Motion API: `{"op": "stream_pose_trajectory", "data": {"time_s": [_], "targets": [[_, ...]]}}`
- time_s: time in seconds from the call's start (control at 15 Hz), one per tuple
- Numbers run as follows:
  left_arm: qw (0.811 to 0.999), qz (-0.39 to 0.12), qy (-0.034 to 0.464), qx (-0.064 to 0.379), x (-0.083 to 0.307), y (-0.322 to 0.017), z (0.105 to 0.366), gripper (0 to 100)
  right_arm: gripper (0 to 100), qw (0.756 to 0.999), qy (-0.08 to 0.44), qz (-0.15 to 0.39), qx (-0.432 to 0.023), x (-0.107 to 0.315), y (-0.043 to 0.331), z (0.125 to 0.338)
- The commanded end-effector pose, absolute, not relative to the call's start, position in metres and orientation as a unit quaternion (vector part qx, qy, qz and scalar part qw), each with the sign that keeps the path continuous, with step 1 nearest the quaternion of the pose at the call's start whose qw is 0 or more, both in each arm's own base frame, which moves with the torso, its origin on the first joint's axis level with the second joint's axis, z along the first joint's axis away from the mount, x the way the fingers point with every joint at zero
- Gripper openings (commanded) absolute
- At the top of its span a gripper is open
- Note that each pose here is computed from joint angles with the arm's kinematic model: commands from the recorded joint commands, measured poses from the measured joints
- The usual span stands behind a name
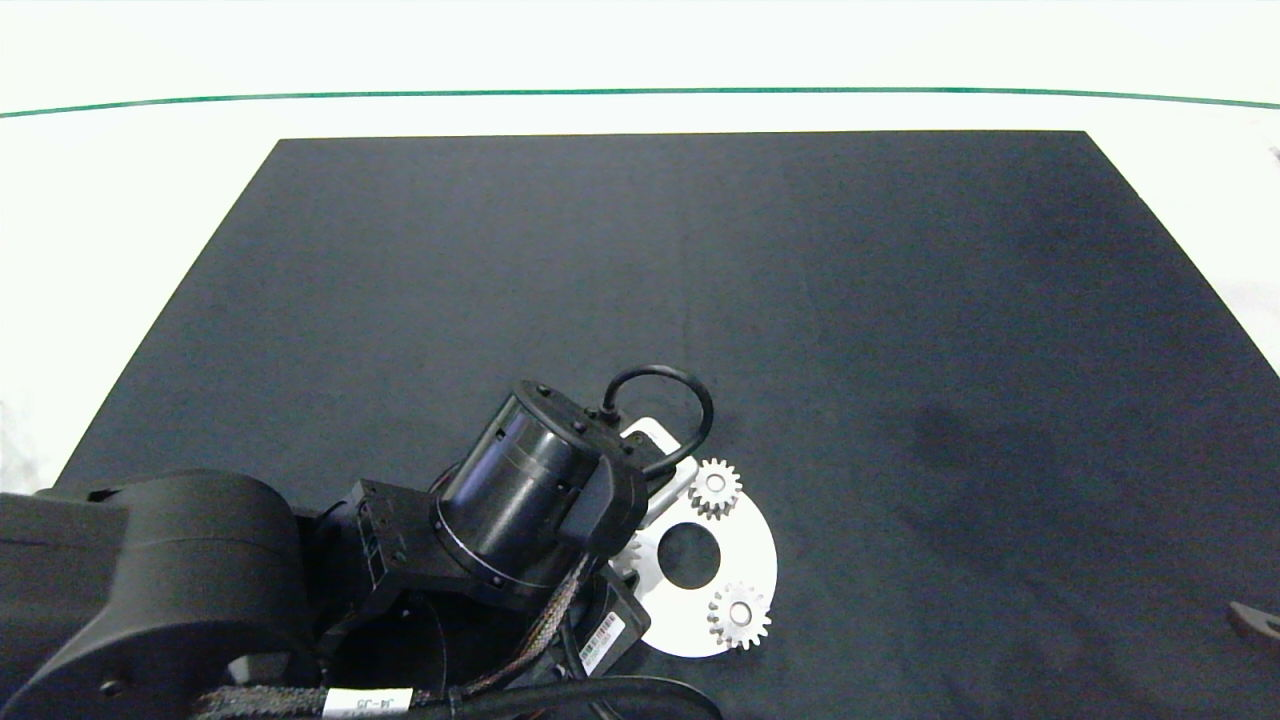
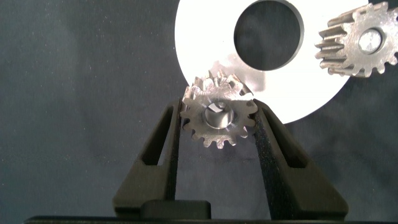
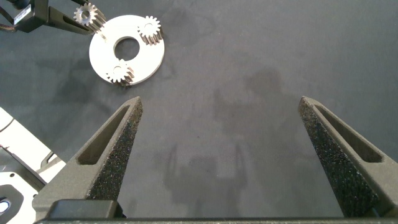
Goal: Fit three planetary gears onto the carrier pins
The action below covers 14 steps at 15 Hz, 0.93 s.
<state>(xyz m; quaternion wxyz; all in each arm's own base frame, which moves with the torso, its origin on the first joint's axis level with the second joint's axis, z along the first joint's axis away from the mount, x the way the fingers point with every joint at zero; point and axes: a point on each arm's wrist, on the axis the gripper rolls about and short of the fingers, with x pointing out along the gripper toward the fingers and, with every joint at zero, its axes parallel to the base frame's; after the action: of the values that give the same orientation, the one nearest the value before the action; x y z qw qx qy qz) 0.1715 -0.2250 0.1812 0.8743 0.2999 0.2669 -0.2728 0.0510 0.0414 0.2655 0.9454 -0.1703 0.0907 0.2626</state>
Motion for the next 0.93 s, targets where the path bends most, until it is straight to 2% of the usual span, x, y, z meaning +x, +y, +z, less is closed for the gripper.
{"op": "stream_pose_trajectory", "data": {"time_s": [0.07,0.93], "targets": [[0.873,-0.271,0.27,0.303,0.1715,-0.2242,0.1796,19,100,0.945,0.092,0.262,-0.172,0.0512,0.0415,0.2653],[0.871,-0.274,0.27,0.306,0.1719,-0.2278,0.1781,19,100,0.945,0.091,0.263,-0.172,0.0508,0.0413,0.2654]]}}
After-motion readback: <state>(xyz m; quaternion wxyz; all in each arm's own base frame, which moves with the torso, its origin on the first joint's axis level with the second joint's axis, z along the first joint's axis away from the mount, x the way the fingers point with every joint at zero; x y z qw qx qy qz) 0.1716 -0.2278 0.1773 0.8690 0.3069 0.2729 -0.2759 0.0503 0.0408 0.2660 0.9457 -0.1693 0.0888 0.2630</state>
